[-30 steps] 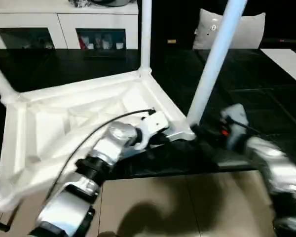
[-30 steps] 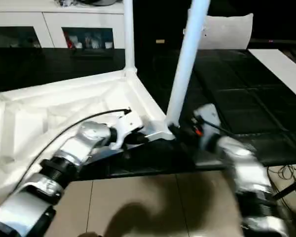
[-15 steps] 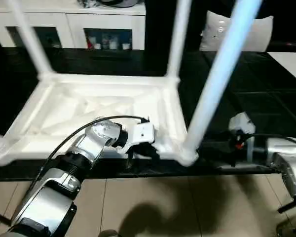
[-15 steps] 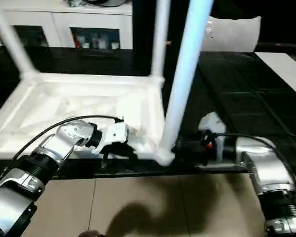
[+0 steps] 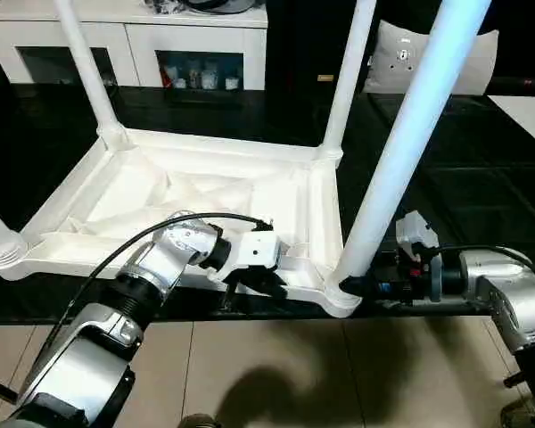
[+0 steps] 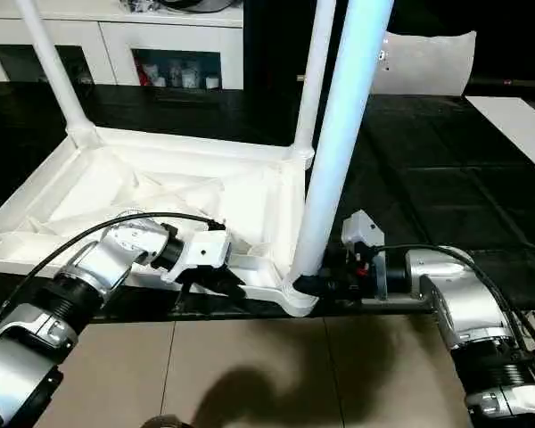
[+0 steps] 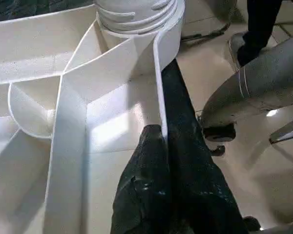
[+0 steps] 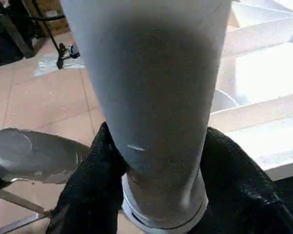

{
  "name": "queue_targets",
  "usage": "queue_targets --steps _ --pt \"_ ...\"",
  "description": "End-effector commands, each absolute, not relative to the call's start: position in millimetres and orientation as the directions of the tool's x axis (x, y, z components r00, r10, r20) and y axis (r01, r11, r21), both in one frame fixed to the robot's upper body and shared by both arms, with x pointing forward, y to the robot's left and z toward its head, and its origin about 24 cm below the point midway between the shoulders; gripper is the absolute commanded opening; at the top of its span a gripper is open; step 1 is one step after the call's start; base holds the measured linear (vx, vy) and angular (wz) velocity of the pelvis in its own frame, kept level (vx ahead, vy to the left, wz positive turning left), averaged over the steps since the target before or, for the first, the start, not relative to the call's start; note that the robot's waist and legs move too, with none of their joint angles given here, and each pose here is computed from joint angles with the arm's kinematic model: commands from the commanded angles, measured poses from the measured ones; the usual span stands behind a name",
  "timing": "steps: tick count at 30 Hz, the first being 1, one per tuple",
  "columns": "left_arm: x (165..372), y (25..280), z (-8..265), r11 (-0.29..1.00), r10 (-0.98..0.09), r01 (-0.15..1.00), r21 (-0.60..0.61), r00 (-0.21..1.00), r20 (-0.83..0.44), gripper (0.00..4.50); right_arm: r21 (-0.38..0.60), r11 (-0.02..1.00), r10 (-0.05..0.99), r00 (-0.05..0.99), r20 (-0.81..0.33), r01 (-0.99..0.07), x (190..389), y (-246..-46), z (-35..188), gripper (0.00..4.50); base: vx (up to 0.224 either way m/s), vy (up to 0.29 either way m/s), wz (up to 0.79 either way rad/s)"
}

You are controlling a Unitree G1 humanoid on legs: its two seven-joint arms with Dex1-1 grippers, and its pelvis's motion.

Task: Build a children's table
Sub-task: Rotate leg to tighten

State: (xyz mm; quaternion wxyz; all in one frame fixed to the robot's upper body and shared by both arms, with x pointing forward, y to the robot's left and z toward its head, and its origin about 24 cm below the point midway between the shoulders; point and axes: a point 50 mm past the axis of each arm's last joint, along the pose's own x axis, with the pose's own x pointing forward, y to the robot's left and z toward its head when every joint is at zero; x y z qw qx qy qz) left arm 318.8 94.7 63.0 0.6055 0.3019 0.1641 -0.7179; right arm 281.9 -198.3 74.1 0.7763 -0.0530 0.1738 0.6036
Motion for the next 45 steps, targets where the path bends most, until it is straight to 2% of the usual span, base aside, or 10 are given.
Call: queue_targets --steps 1,6,11,13,21,25,28,34,39,45 --pt "313 86 61 -0.299 -0.739 0.947 0.114 -0.155 -0.656 0.00 0.143 0.226 0.935 0.173 -0.309 -0.964 280.8 -196.4 80 1.96 0.000 0.000 0.00" --pt "315 84 61 -0.219 -0.778 0.972 0.087 -0.121 -0.616 0.00 0.174 0.261 0.941 0.210 -0.265 -0.950 277.5 -191.7 78 1.95 0.000 0.000 0.00" --pt "323 73 63 -0.044 -0.829 0.996 0.079 0.007 -0.559 0.00 0.159 0.486 0.855 0.430 -0.292 -0.859 290.7 -180.9 67 1.94 0.000 0.000 0.00" --pt "324 71 64 -0.023 -0.835 0.997 0.076 0.023 -0.549 0.00 0.157 0.516 0.838 0.458 -0.297 -0.842 292.9 -179.5 65 1.94 0.000 0.000 0.00" --pt "332 39 62 0.219 -0.831 0.973 0.073 0.225 -0.509 0.00 0.150 0.879 0.475 0.815 -0.331 -0.452 335.2 -157.2 55 1.93 0.000 0.000 0.00" --pt "335 27 63 0.296 -0.812 0.950 0.101 0.306 -0.497 0.00 0.163 0.934 0.354 0.886 -0.299 -0.318 349.3 -143.9 57 1.93 0.000 0.000 0.00" --pt "337 22 63 0.340 -0.796 0.931 0.135 0.361 -0.485 0.00 0.177 0.934 0.349 0.903 -0.250 -0.311 353.3 -131.0 59 2.61 0.000 0.000 0.00" --pt "339 26 64 0.357 -0.789 0.921 0.158 0.388 -0.476 0.00 0.164 0.924 0.373 0.909 -0.183 -0.346 351.5 -135.6 66 3.14 0.000 0.000 0.00" --pt "339 35 59 0.339 -0.776 0.923 0.181 0.383 -0.501 0.00 0.105 0.882 0.470 0.870 -0.150 -0.459 343.5 -154.2 69 3.58 0.000 0.000 0.00" --pt "338 55 54 0.246 -0.768 0.943 0.223 0.331 -0.549 0.00 0.005 0.724 0.676 0.707 -0.208 -0.690 315.2 -188.1 71 3.98 0.000 0.000 0.00"
